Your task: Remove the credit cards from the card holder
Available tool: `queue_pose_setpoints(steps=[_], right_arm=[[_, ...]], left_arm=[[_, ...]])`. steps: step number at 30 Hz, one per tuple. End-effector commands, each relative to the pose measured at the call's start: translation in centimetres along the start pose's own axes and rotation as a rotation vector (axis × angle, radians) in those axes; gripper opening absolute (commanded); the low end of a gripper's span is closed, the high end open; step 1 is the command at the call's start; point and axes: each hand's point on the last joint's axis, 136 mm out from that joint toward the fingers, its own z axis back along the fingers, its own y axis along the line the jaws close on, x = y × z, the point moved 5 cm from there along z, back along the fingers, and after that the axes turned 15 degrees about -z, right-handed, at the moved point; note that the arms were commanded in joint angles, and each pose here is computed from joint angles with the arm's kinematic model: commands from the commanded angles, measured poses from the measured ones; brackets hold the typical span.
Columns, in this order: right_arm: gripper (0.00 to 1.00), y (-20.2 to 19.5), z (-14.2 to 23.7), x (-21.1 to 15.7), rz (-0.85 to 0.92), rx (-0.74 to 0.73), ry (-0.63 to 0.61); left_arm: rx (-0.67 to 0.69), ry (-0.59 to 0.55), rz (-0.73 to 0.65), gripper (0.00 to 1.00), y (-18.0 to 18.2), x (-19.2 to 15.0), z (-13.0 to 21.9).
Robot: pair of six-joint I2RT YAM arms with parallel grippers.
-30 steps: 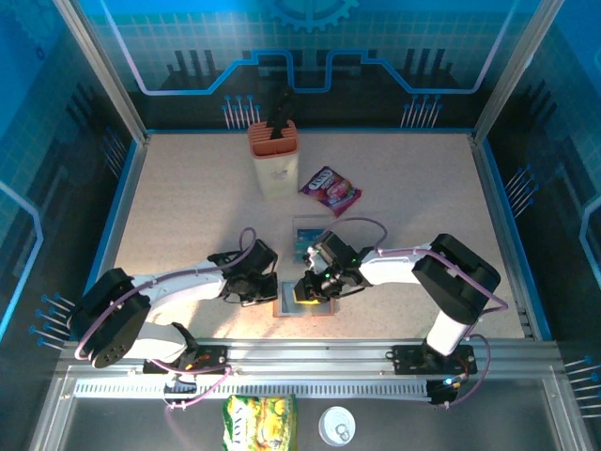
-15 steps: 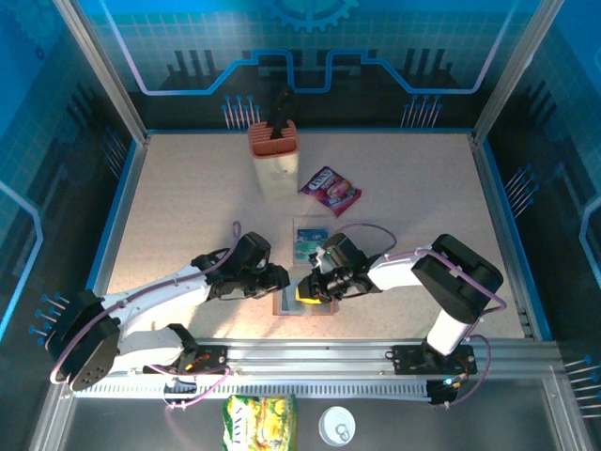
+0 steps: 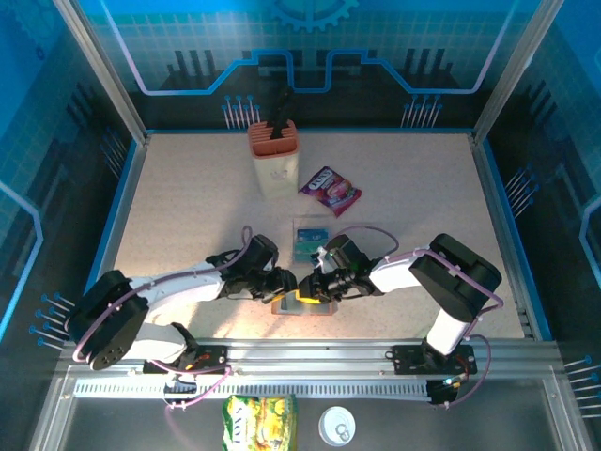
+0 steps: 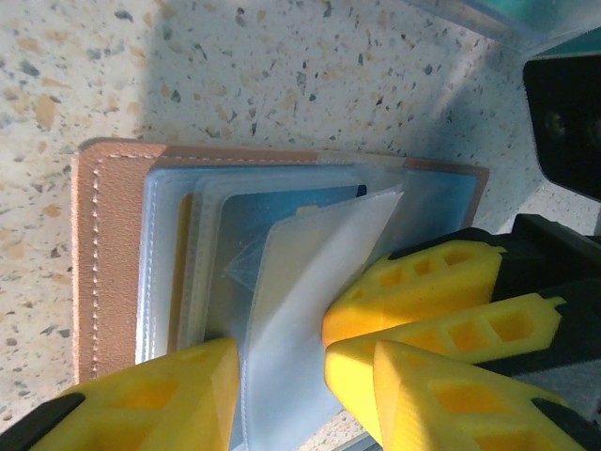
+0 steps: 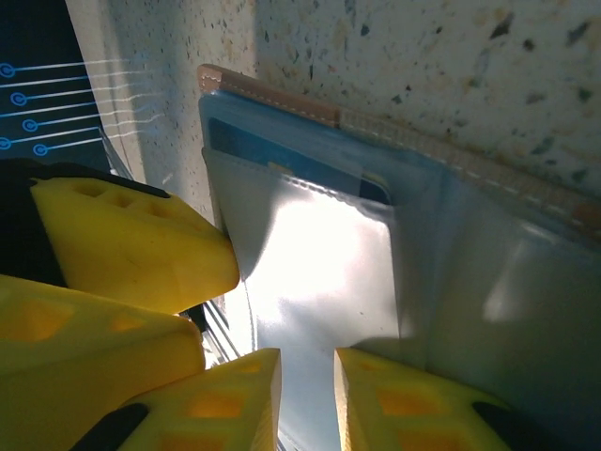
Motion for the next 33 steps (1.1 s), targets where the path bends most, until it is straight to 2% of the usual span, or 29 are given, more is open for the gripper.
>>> queue_pose_setpoints(steps=[1,4,16,22,28,33], right_arm=[[0.23,-0.9,-0.2,0.0,-0.030,-0.011,0.013],[0.23,-0.8,-0.1,0.0,-0.028,-0.011,0.007],[0.23,1.1,0.8,-0.3,0.009,0.038,-0.007],[0.23,2.5,2.5,-0.8,0.046,0.032,-0.051],[0.23,2.7,5.7,-1.8,0.085,-0.108,-0.120],[0.24,3.3,8.6,-2.3,0.112,-0.136,-0.182]], left_arm=[[-0.001,0.034,0.004,0.42,-0.1,-0.4,-0.5],[0.005,0.036,0.010,0.42,0.0,-0.3,-0.6],[-0.006,0.001,0.008,0.22,-0.2,0.0,0.1],[-0.013,-0.010,0.002,0.21,-0.7,0.1,0.8],[-0.058,-0.023,-0.024,0.22,-2.5,0.6,2.0],[-0.080,-0.007,-0.057,0.22,-4.1,1.0,1.9]])
